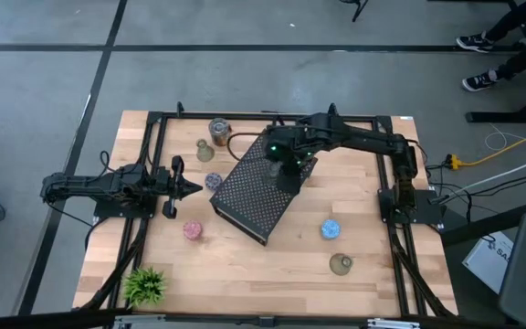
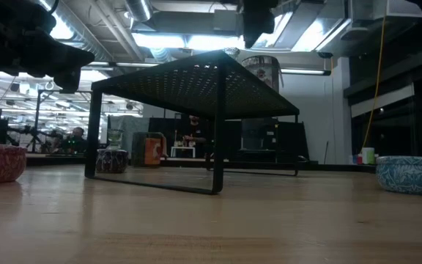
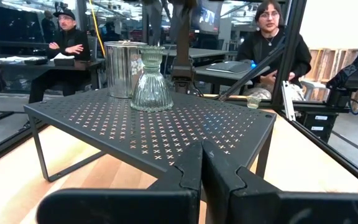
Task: Pick & Place candle stick holders
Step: Put the top right glass candle holder on the shelf
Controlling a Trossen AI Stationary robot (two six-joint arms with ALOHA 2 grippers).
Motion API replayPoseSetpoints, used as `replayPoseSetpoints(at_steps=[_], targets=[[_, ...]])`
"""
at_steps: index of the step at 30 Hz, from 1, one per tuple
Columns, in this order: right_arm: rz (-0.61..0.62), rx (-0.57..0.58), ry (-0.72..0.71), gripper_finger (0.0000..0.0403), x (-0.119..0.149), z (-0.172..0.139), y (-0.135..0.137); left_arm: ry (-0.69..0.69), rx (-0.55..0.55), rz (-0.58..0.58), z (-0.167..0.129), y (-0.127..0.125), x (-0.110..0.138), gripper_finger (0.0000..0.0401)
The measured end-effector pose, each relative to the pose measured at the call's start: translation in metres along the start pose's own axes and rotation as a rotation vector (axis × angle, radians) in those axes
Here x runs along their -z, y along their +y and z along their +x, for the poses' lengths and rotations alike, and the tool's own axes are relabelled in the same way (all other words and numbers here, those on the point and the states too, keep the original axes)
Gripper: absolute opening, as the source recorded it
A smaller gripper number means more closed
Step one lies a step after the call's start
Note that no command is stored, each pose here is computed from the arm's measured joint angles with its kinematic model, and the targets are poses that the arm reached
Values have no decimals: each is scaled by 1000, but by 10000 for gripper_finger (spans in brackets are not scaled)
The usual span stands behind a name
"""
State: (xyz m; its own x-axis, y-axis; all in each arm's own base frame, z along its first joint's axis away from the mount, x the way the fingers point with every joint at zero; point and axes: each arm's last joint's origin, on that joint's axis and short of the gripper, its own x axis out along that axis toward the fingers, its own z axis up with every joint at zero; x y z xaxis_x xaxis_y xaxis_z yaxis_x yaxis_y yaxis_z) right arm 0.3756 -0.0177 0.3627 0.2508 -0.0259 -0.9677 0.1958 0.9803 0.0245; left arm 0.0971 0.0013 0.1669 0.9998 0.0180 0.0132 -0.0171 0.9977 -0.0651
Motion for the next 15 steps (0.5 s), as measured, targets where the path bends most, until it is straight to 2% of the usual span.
replayPoseSetpoints(at_steps=[6,15], targets=[[-11,4,32,48,2,8,1,0,0,0,0,0,0,2],[-14,5,39,18,0,23,1,0,0,0,0,0,0,2]])
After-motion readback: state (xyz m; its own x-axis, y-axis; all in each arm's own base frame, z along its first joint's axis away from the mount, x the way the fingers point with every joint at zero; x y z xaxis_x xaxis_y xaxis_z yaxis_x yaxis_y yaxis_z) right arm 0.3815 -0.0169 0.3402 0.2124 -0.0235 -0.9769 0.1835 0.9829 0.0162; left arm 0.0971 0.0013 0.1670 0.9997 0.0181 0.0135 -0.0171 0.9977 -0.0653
